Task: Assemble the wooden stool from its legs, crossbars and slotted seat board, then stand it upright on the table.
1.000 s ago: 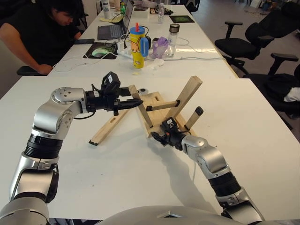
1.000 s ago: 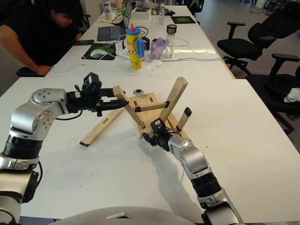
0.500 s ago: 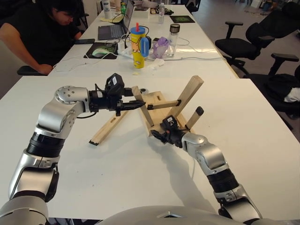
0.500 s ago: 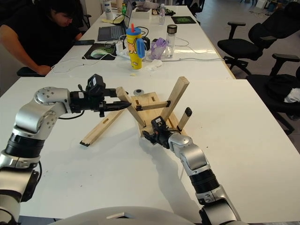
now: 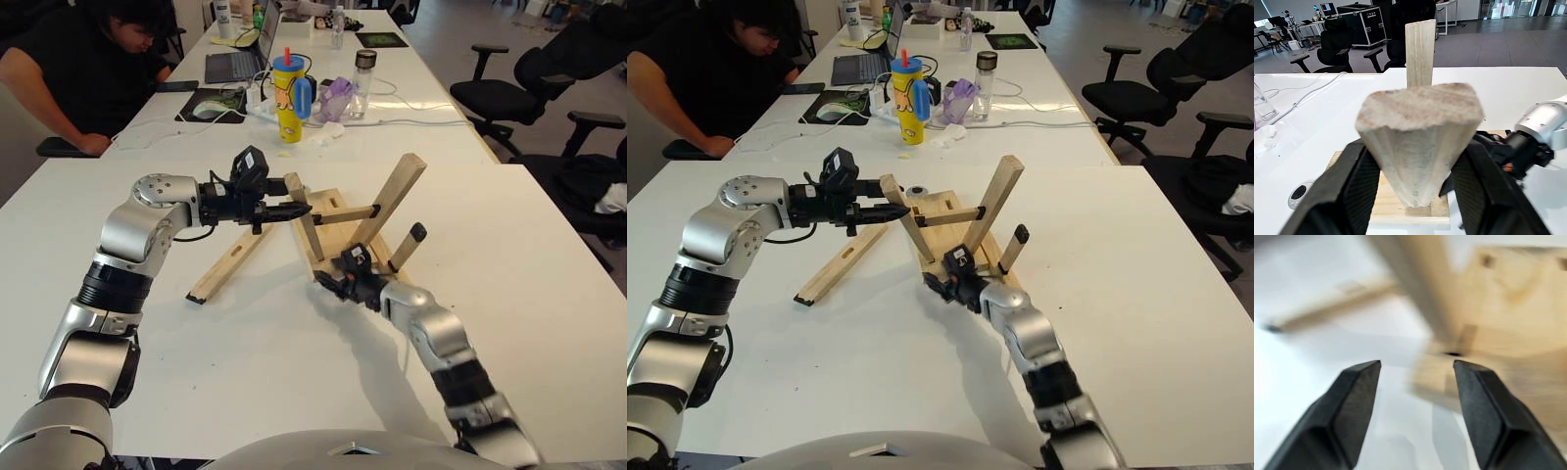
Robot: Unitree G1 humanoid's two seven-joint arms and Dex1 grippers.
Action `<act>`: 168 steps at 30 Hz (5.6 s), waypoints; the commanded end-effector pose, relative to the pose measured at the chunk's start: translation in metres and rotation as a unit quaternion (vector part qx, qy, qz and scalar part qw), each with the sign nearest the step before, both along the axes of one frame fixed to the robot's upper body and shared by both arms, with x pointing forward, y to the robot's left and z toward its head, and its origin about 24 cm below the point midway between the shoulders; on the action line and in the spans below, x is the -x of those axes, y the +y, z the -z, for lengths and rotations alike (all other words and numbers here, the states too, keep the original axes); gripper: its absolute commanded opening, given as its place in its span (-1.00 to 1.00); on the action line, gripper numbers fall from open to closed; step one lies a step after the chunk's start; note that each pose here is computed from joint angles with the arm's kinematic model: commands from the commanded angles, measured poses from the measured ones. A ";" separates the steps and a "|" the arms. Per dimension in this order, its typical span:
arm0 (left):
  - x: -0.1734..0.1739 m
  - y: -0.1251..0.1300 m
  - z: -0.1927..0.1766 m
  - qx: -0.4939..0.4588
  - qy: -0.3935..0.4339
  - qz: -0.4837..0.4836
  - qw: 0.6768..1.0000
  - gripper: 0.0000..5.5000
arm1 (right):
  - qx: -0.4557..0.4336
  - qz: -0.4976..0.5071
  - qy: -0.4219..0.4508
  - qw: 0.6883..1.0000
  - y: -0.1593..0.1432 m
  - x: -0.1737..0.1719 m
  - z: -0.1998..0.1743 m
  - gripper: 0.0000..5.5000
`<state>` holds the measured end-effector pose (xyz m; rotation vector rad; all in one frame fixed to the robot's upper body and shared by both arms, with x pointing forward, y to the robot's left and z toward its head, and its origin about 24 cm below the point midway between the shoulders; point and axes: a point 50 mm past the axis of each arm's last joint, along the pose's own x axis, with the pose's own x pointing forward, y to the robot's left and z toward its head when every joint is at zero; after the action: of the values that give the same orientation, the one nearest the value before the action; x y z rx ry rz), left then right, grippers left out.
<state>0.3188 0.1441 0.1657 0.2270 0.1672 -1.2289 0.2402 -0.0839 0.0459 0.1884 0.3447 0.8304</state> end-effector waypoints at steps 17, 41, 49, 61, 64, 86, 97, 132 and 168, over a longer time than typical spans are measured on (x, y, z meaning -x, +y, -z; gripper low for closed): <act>0.007 0.016 0.066 -0.114 0.144 -0.018 0.983 -0.25 | 0.330 0.032 -0.024 0.943 0.012 -0.027 0.029 -1.00; 0.003 0.021 0.064 -0.113 0.138 -0.025 0.984 -0.25 | 0.265 0.074 0.017 0.961 -0.002 -0.012 0.041 -1.00; 0.000 0.032 0.047 -0.104 0.122 -0.022 0.987 -0.25 | -0.013 0.098 -0.252 0.963 -0.015 -0.001 -0.056 -1.00; -0.017 0.038 0.007 -0.097 0.073 0.010 0.993 -0.25 | 0.163 0.109 -0.059 0.979 -0.004 -0.014 0.033 -1.00; -0.015 0.039 0.011 -0.096 0.076 0.010 0.992 -0.25 | 0.200 0.106 -0.038 0.973 0.004 -0.016 0.039 -1.00; 0.012 0.072 -0.033 0.147 0.043 -0.066 0.986 0.52 | 0.254 0.102 0.109 0.956 -0.002 -0.009 0.076 -1.00; 0.008 0.038 -0.119 0.401 -0.068 -0.096 0.908 0.09 | 0.247 0.106 0.123 0.955 -0.006 -0.009 0.084 -1.00; 0.017 -0.061 0.059 0.110 0.165 -0.311 0.929 -0.03 | 0.255 0.099 0.136 0.952 -0.006 -0.008 0.091 -1.00; 0.064 0.013 0.055 0.158 -0.017 -0.550 0.820 -0.28 | 0.047 0.066 -0.040 0.996 0.065 -0.028 -0.034 -1.00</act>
<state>0.2576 0.1565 0.1049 -0.1551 0.0692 -0.0894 0.2846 -0.0250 0.0678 0.0152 0.3214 0.6106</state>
